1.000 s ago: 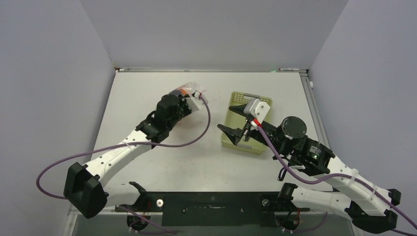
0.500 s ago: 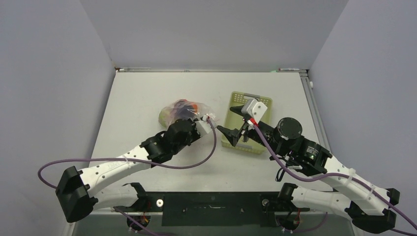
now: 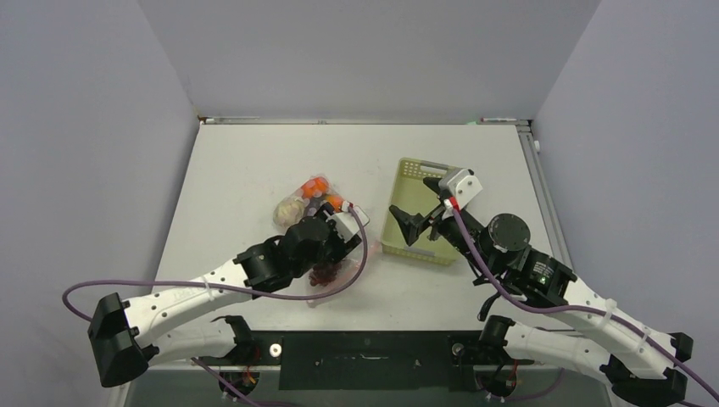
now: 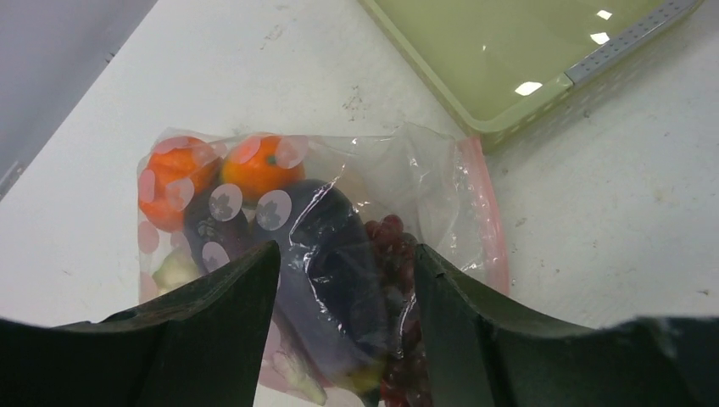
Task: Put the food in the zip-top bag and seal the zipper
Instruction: Place the zipper food storage bag at the center of the board.
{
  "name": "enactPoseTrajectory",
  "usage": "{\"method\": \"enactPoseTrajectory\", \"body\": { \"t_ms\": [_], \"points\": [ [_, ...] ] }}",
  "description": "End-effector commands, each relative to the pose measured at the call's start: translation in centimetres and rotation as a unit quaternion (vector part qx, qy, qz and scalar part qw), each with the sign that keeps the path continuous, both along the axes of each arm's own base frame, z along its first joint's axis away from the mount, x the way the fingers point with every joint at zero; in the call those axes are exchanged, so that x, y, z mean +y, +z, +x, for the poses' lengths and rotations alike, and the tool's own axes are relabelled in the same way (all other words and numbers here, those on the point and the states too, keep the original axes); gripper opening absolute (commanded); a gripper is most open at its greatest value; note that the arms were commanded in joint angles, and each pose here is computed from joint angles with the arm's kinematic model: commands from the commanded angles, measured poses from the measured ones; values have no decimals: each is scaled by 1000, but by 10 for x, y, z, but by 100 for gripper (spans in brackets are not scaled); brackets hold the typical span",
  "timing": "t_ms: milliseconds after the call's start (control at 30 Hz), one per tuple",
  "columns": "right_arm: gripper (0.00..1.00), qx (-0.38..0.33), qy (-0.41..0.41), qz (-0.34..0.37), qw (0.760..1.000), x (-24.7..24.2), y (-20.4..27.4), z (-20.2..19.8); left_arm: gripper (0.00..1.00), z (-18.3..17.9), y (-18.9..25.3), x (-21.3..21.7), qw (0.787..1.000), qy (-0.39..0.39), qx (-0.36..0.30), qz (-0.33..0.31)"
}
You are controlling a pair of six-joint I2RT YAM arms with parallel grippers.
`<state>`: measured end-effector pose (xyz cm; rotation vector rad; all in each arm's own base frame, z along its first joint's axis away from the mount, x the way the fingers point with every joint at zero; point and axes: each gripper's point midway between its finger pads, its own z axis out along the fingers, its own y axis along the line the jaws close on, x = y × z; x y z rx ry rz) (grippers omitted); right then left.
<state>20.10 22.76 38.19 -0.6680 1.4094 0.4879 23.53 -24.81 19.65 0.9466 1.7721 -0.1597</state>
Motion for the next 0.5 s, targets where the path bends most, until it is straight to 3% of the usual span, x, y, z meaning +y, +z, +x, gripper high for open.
{"method": "enactPoseTrajectory", "body": {
  "t_ms": [0,167,233,267,400,467],
  "points": [
    [86,-6,-66,47,997,-18,12,13,59,-9,22,-3,998,5,11,-57],
    [91,4,-104,48,993,-26,2,22,68,-18,42,3,995,-1,8,-95],
    [94,9,-122,46,991,-29,-4,26,82,-23,50,4,994,-6,12,-108],
    [95,13,-132,46,990,-31,-7,28,100,-25,54,5,993,-8,14,-113],
    [100,26,-156,39,987,-33,-23,34,96,-30,66,12,992,-4,17,-126],
    [97,32,-163,31,986,-32,-31,37,96,-30,69,19,992,13,24,-121]
  ]
}}
